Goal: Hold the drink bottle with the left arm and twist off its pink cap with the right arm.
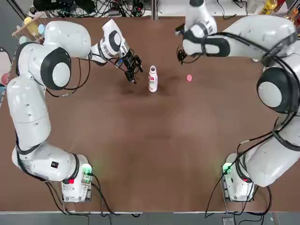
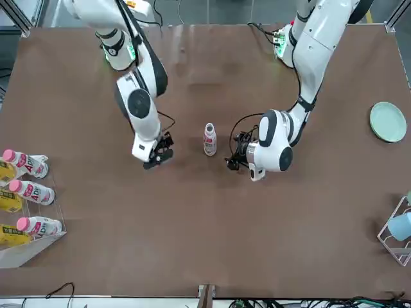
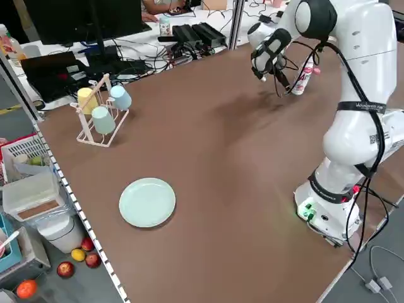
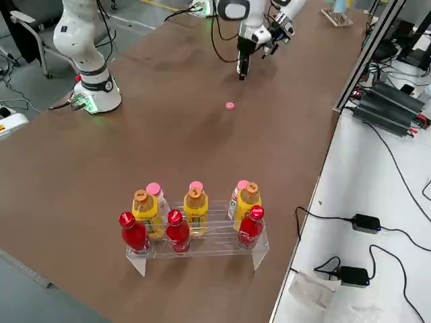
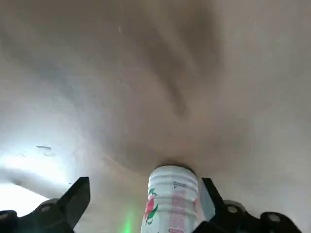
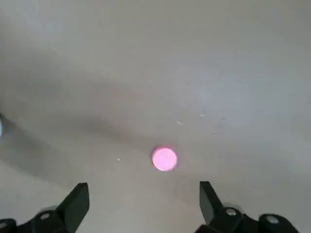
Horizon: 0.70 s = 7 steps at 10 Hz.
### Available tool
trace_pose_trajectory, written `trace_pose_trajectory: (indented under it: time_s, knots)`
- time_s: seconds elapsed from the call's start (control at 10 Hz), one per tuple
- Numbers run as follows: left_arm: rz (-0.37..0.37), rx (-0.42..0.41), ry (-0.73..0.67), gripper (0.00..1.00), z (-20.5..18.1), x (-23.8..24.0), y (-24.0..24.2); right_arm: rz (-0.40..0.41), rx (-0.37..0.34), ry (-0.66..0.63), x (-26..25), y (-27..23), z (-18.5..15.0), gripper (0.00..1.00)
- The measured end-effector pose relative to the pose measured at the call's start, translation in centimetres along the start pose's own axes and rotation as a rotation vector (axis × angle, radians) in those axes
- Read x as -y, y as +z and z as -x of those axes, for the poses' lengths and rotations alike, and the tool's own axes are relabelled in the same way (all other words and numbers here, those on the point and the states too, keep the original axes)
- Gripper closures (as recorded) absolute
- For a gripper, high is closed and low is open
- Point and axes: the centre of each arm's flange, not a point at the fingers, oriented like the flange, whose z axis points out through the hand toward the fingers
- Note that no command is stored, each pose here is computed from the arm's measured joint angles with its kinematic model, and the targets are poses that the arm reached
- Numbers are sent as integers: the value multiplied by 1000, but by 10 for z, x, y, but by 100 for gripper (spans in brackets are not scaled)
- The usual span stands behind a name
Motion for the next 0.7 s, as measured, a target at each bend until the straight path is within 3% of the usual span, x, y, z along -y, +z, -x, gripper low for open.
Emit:
trace_pose_trajectory:
  time_s: [0.2, 0.6, 0.7]
  knots:
    - [-32, -57, 102, 0, -9, 4, -24, 1, -55, 65, -41, -81, 8, 0]
    - [-72, -138, 295, 0, -28, 13, -62, 26, 35, 253, -149, -203, 36, 0]
    - [-81, -155, 346, 0, -33, 15, -71, 29, 29, 311, -182, -233, 47, 0]
